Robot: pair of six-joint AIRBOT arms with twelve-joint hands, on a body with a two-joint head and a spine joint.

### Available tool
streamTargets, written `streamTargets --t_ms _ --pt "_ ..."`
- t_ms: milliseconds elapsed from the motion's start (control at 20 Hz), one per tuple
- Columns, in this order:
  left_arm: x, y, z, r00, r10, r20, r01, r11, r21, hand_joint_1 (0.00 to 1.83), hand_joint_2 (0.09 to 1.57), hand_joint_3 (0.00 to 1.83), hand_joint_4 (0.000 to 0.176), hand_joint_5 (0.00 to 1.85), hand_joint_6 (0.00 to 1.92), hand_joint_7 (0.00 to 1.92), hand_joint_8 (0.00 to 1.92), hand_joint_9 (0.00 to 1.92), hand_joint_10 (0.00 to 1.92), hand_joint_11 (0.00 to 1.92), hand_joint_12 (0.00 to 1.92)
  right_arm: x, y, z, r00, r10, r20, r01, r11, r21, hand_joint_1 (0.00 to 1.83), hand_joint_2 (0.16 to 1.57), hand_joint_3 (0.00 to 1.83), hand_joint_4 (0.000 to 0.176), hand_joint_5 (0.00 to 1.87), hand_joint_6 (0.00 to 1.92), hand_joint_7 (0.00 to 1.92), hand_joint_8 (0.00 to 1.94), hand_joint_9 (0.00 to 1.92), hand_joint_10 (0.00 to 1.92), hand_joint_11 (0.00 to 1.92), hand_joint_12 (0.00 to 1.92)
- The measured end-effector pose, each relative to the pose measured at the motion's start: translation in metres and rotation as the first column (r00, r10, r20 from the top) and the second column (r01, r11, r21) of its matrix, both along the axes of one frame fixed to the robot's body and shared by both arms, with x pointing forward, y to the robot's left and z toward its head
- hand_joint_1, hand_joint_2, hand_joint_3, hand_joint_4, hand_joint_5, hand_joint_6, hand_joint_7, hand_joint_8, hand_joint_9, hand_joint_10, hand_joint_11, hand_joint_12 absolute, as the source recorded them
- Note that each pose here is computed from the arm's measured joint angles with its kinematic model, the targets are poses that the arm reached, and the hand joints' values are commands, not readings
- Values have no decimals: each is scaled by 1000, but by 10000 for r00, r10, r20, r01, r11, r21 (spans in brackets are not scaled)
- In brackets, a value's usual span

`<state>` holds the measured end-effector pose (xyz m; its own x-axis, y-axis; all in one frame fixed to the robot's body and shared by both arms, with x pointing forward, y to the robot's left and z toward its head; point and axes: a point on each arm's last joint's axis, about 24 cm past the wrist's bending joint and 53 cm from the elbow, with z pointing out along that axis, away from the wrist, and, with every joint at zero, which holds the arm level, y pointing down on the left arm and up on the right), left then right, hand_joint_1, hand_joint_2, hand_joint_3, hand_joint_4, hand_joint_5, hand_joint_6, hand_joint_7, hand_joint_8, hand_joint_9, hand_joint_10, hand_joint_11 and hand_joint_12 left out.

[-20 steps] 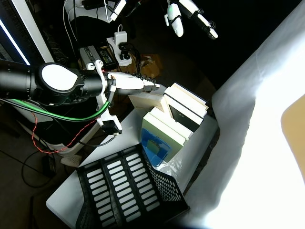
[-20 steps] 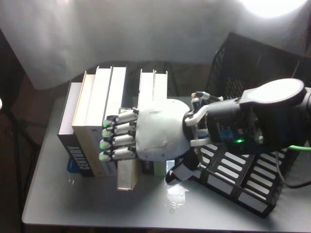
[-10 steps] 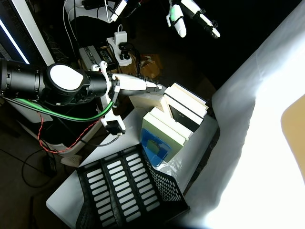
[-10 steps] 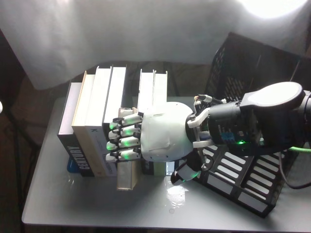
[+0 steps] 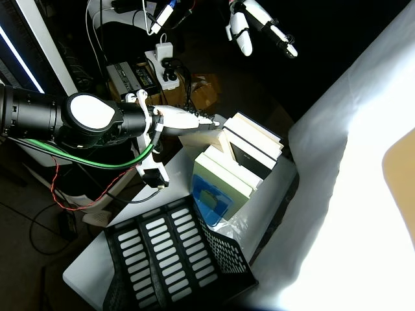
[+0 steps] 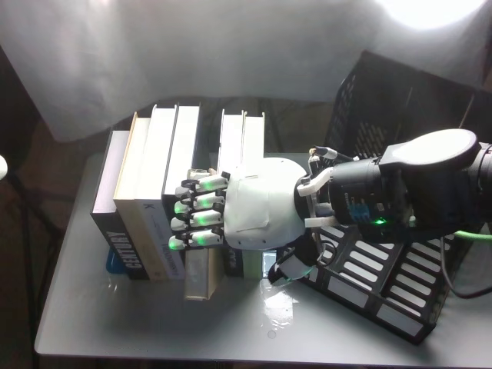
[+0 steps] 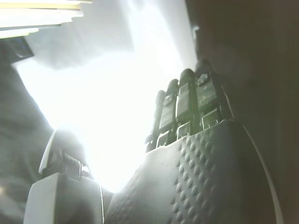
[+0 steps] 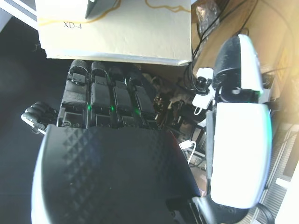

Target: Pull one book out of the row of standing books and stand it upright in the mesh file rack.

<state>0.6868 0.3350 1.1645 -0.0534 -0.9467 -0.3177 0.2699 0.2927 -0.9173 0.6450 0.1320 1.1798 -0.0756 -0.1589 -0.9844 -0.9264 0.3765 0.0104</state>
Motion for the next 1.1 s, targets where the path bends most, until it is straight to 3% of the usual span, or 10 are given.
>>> streamTargets --t_ms 350,450,500,550,700,800,850,900,1100 --pt "0 -1 -1 9999 27 107 -26 10000 -88 285 1282 4 27 0 0 0 0 0 0 0 0 -2 8 -1 10000 75 -56 -75 10000 24 897 966 0 0 0 0 0 0 0 0 0 0" --pt "0 -1 0 9999 38 169 -36 9999 -110 295 1276 0 16 0 0 0 0 0 0 0 0 -7 8 0 9997 186 -173 -185 9998 27 853 977 0 0 0 0 0 0 0 0 0 0" --pt "0 -1 0 9998 41 173 -38 9999 -119 253 1268 0 20 0 0 0 0 0 0 0 0 -10 5 4 9993 262 -266 -260 9996 92 848 981 0 0 0 0 0 0 0 0 0 0" --pt "-1 -1 -1 9999 64 136 -62 9998 -185 232 1261 0 38 0 0 0 0 0 0 0 0 -10 0 12 9991 286 -324 -280 9994 210 886 968 0 0 0 0 0 0 0 0 0 0" --pt "-2 -1 -2 9999 89 116 -87 9997 -211 225 1277 3 22 0 0 0 0 0 0 0 0 -5 -6 19 9996 130 -246 -124 9996 263 894 955 0 0 0 0 0 0 0 0 0 0" --pt "-2 1 -1 9998 154 149 -150 9996 -239 211 1273 0 37 0 0 0 0 0 0 0 0 -7 2 18 9995 237 -222 -231 9994 248 873 949 0 0 0 0 0 0 0 0 0 0" --pt "-2 1 0 9997 157 181 -153 9996 -251 174 1269 0 58 0 0 0 0 0 0 0 0 -11 11 17 9990 387 -218 -381 9989 260 843 973 0 0 0 0 0 0 0 0 0 0" --pt "-2 1 0 9997 145 218 -139 9996 -246 188 1278 3 48 0 0 0 0 0 0 0 0 -16 19 17 9980 592 -199 -586 9979 280 807 965 0 0 0 0 0 0 0 0 0 0" --pt "-2 4 1 9994 249 237 -242 9992 -309 204 1275 1 69 0 0 0 0 0 0 0 0 -15 32 13 9975 711 -49 -710 9973 158 902 982 2 3 0 0 0 0 0 0 0 0"
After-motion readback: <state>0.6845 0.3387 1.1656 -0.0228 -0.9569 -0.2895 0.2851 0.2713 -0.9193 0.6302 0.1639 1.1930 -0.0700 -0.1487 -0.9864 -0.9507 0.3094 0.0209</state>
